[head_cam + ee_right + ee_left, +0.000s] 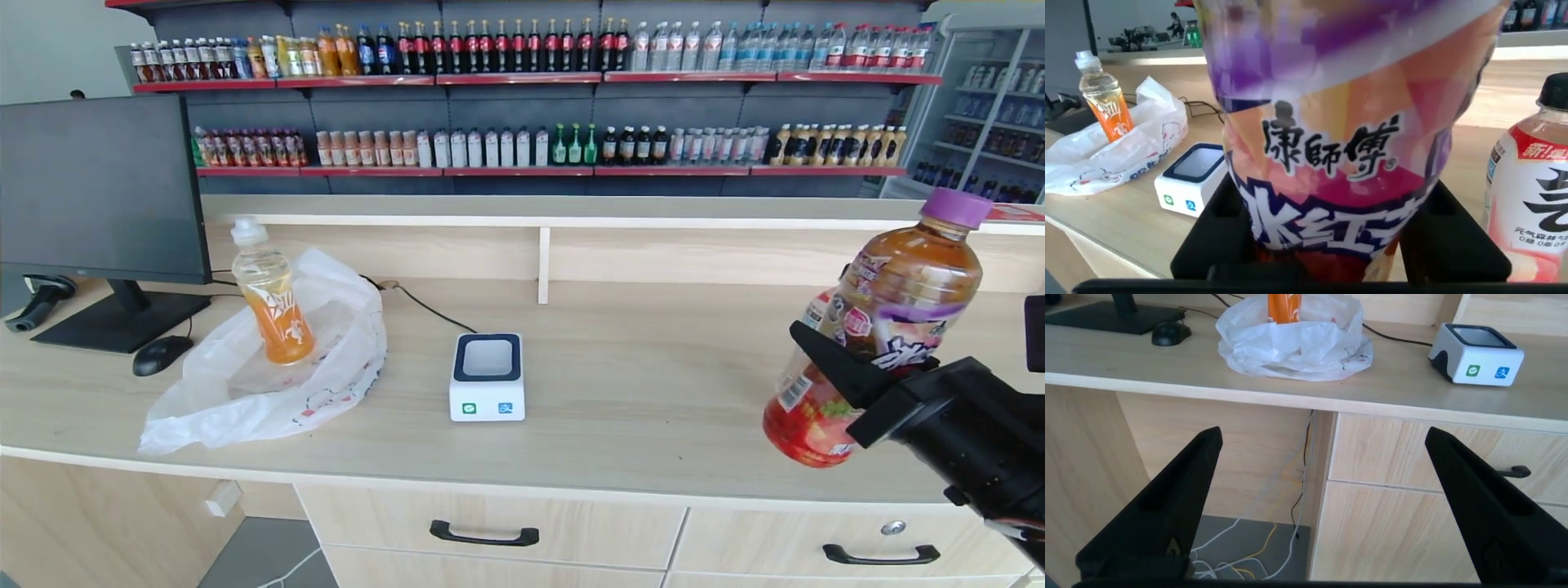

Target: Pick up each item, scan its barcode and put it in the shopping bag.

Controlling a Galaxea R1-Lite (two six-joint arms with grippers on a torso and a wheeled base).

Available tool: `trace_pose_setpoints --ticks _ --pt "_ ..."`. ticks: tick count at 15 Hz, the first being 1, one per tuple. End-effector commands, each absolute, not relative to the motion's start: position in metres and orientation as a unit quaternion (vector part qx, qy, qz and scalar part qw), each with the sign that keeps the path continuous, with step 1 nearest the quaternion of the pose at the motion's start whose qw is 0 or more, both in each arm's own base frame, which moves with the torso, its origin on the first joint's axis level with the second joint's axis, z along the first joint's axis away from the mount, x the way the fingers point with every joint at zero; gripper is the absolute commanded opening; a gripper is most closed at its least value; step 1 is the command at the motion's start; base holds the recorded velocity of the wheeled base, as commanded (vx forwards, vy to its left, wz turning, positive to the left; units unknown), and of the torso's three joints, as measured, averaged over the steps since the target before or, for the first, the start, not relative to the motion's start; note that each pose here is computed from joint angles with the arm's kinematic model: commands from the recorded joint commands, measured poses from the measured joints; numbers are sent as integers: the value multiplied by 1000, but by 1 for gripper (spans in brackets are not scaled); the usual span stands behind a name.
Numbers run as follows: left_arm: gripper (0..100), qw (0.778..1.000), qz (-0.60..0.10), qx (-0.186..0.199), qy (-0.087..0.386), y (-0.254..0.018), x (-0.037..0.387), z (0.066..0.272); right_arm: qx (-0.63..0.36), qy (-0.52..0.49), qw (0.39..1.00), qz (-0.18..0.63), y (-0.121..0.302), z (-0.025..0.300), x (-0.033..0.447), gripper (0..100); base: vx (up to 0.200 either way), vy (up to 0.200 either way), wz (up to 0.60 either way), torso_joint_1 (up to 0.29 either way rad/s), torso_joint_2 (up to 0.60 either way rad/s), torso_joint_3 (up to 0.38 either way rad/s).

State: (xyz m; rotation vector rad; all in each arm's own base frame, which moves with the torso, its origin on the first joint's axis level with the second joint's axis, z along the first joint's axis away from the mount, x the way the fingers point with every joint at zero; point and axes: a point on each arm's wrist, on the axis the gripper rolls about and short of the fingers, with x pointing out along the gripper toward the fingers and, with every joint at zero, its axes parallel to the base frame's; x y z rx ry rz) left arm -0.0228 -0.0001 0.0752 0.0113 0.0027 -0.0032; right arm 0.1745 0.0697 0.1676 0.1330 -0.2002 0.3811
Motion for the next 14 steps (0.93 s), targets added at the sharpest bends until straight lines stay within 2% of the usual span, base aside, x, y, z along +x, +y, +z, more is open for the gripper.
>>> trace_pose_setpoints --ticks 1,2,7,14 --pt "100 1000 -2 4 1 0 -23 75 70 -107 974 185 67 170 172 0 0 200 0 2 2 2" --pt "100 1000 -1 1 0 0 -23 76 70 -108 974 184 67 171 172 0 0 200 0 -2 2 7" --pt "100 1000 -1 2 0 0 -23 76 70 -111 974 186 68 172 173 0 0 200 -600 5 4 0" --pt "100 1000 -1 2 1 0 -23 75 67 -112 974 185 68 173 175 0 0 200 0 4 0 3"
